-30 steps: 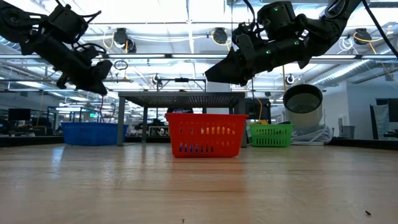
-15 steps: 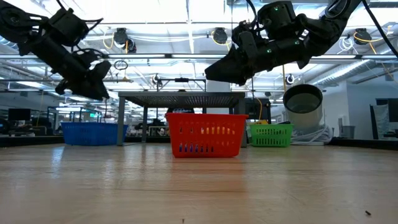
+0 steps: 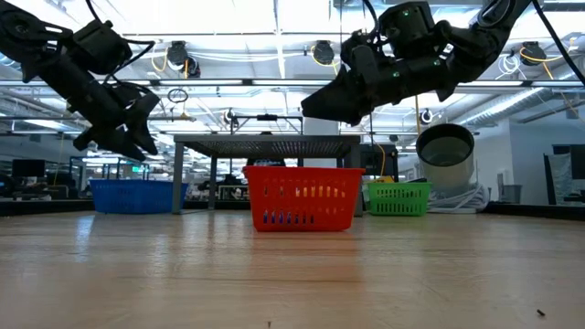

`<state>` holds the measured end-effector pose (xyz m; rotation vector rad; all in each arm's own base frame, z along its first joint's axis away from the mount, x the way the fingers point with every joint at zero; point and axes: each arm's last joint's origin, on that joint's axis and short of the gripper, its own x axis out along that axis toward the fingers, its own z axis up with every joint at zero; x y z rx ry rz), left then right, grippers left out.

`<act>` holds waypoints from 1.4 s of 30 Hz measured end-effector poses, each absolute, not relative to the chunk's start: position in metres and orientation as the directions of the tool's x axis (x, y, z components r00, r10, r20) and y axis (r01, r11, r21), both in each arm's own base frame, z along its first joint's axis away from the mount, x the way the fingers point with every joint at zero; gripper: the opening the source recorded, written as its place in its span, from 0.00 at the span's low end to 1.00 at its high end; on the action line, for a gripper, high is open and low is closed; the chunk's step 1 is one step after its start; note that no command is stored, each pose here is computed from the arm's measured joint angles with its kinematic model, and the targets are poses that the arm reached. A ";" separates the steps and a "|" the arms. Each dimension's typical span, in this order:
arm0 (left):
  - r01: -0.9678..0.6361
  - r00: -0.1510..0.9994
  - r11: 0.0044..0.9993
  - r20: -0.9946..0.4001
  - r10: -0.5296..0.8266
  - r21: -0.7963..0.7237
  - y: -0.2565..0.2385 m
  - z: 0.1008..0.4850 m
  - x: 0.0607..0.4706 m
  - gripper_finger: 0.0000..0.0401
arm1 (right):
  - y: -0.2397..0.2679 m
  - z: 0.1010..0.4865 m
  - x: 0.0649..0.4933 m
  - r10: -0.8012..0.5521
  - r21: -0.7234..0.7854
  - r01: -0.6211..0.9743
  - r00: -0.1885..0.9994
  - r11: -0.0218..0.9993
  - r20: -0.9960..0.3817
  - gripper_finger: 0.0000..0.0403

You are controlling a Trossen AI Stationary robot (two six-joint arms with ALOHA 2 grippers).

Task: Pick & Place Office Desk Supplies
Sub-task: Put the green basket on the shelf

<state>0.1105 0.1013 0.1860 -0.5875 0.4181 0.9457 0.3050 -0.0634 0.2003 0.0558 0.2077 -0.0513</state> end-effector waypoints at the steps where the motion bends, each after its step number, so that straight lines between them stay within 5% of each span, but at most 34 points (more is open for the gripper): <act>1: -0.843 0.532 0.455 -0.574 0.623 -0.287 0.101 0.186 0.111 0.41 | -0.062 0.201 0.305 -0.014 0.054 0.026 0.979 0.998 -0.204 0.42; 7: -0.780 0.611 0.535 -0.578 0.541 -0.324 0.099 0.186 0.113 0.41 | -0.036 0.234 0.306 0.219 -0.011 -0.220 0.973 0.975 -0.074 0.42; 10: -0.747 0.648 0.562 -0.577 0.497 -0.355 0.097 0.186 0.114 0.41 | -0.003 0.256 0.307 0.271 -0.091 -0.283 0.954 0.955 -0.125 0.42; 17: -0.455 0.853 0.728 -0.486 0.190 -0.513 0.085 0.192 0.126 0.41 | 0.067 0.305 0.308 0.074 -0.265 -0.167 0.942 0.949 -0.328 0.42; 22: -0.114 0.946 0.803 -0.312 -0.092 -0.584 0.064 0.208 0.140 0.41 | 0.092 0.313 0.300 0.060 -0.222 -0.149 0.929 0.963 -0.365 0.42; 29: 0.285 0.929 0.808 -0.060 -0.366 -0.516 0.020 0.237 0.156 0.41 | 0.118 0.308 0.298 0.130 -0.076 -0.173 0.909 0.982 -0.396 0.42; 35: 0.620 0.784 0.744 0.211 -0.583 -0.249 -0.021 0.266 0.157 0.41 | 0.128 0.304 0.303 0.144 -0.043 -0.177 0.903 0.983 -0.406 0.42; 38: 0.673 0.723 0.724 0.345 -0.599 -0.154 -0.032 0.279 0.154 0.41 | 0.127 0.307 0.304 0.141 -0.062 -0.181 0.903 0.981 -0.407 0.42; 42: 0.655 0.737 0.747 0.316 -0.598 -0.114 -0.039 0.295 0.162 0.41 | 0.120 0.308 0.306 0.122 -0.084 -0.169 0.907 0.982 -0.403 0.42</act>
